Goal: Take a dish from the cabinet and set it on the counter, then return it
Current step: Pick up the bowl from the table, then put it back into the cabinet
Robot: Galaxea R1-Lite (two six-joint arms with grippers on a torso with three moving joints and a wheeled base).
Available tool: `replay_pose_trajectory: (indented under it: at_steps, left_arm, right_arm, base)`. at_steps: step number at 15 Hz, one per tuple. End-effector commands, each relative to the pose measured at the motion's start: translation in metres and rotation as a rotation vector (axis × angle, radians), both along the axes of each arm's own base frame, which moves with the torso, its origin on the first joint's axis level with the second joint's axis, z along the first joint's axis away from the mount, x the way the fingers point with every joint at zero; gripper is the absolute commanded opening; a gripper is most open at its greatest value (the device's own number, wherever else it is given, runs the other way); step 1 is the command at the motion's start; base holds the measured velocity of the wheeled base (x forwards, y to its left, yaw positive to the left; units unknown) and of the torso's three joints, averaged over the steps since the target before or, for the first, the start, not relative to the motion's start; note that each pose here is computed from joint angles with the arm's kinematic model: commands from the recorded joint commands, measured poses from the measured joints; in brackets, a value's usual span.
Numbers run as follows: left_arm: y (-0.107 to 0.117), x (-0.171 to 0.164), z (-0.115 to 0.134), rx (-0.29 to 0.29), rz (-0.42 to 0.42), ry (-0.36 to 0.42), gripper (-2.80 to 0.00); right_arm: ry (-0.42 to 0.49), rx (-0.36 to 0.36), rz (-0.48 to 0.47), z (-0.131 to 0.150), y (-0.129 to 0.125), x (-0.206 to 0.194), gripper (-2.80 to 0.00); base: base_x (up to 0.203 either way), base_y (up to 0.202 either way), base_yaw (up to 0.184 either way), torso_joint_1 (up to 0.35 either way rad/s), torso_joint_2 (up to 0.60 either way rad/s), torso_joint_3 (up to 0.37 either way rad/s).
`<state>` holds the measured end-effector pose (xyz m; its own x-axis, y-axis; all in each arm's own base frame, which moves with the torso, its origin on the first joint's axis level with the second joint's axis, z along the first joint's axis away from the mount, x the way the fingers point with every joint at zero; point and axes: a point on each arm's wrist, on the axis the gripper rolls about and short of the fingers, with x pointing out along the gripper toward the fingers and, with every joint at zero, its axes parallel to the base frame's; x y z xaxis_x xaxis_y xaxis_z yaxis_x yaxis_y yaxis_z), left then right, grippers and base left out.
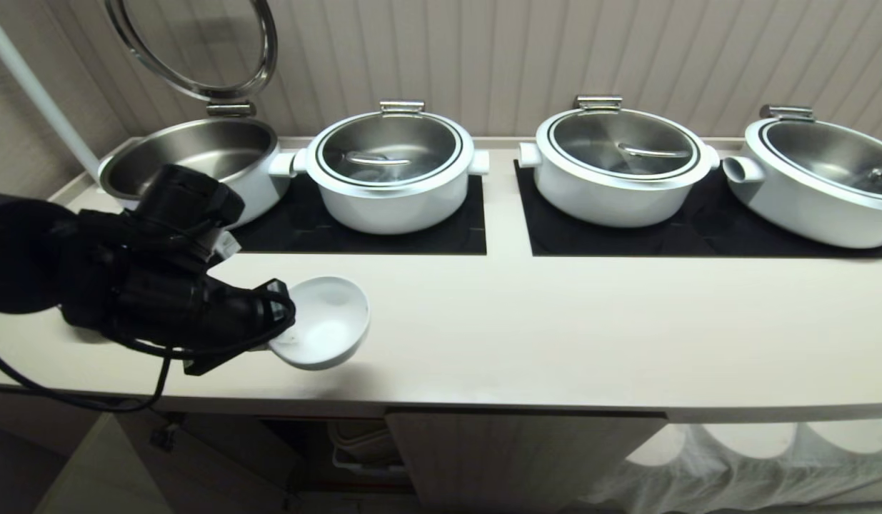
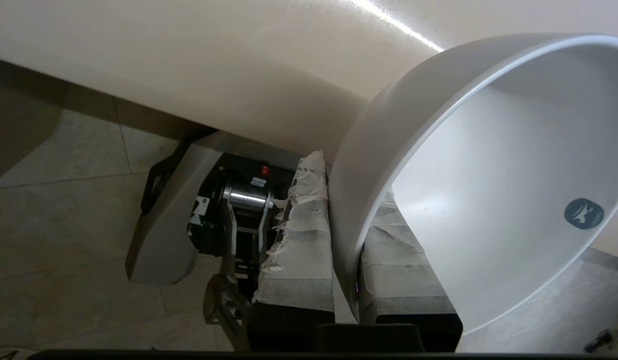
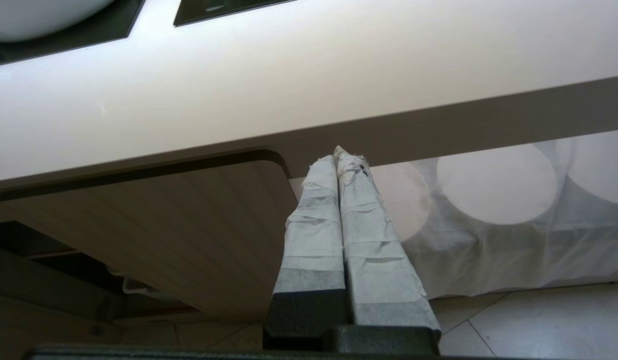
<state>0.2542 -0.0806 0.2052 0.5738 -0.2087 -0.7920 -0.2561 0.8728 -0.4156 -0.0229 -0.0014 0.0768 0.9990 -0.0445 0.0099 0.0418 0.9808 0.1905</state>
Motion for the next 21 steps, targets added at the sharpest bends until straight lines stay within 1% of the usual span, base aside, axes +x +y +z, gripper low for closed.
replay_pose_trajectory:
  at_steps: [1, 3, 5, 8, 11, 14, 17, 19, 21]
  left_arm:
    - [0.009, -0.027, 0.015, -0.036, 0.027, -0.048, -2.8]
    - [0.015, -0.044, 0.017, -0.042, 0.05, -0.061, -2.8]
    - [0.021, -0.061, 0.008, -0.031, 0.057, -0.038, -2.8]
    - [0.028, -0.084, 0.0, -0.027, 0.06, -0.029, -2.8]
    - [0.037, -0.104, -0.004, -0.026, 0.067, -0.039, -2.8]
    - [0.046, -0.114, -0.005, -0.014, 0.095, -0.059, -2.8]
    - [0.052, -0.121, -0.013, 0.038, 0.073, -0.059, -2.8]
    - [0.051, -0.124, -0.017, 0.044, 0.063, -0.055, -2.8]
    - [0.053, -0.132, -0.018, 0.046, 0.065, -0.078, -2.8]
  right_arm:
    - [-0.001, 0.001, -0.001, 0.0, 0.0, 0.0, -2.8]
    - [-0.001, 0.001, -0.001, 0.0, 0.0, 0.0, -2.8]
    - [-0.001, 0.001, -0.001, 0.0, 0.0, 0.0, -2.8]
    - [-0.001, 0.001, 0.0, 0.0, 0.0, 0.0, -2.8]
    - [-0.001, 0.001, -0.001, 0.0, 0.0, 0.0, -2.8]
    - [-0.001, 0.001, -0.002, 0.0, 0.0, 0.0, -2.8]
    - [-0.001, 0.001, 0.0, 0.0, 0.0, 0.0, -2.8]
    - [-0.001, 0.001, 0.0, 0.0, 0.0, 0.0, -2.8]
    - [0.001, 0.001, -0.002, 0.0, 0.0, 0.0, -2.8]
  base:
    - [0.0, 0.0, 0.0, 0.0, 0.0, 0.0]
    - [0.0, 0.0, 0.0, 0.0, 0.0, 0.0]
    - [0.0, 0.0, 0.0, 0.0, 0.0, 0.0]
    - [0.0, 0.0, 0.0, 0.0, 0.0, 0.0]
    - [0.0, 0.0, 0.0, 0.0, 0.0, 0.0]
    - [0.0, 0.0, 0.0, 0.0, 0.0, 0.0]
    - [0.0, 0.0, 0.0, 0.0, 0.0, 0.0]
    - [0.0, 0.0, 0.0, 0.0, 0.0, 0.0]
    - [0.0, 0.0, 0.0, 0.0, 0.0, 0.0]
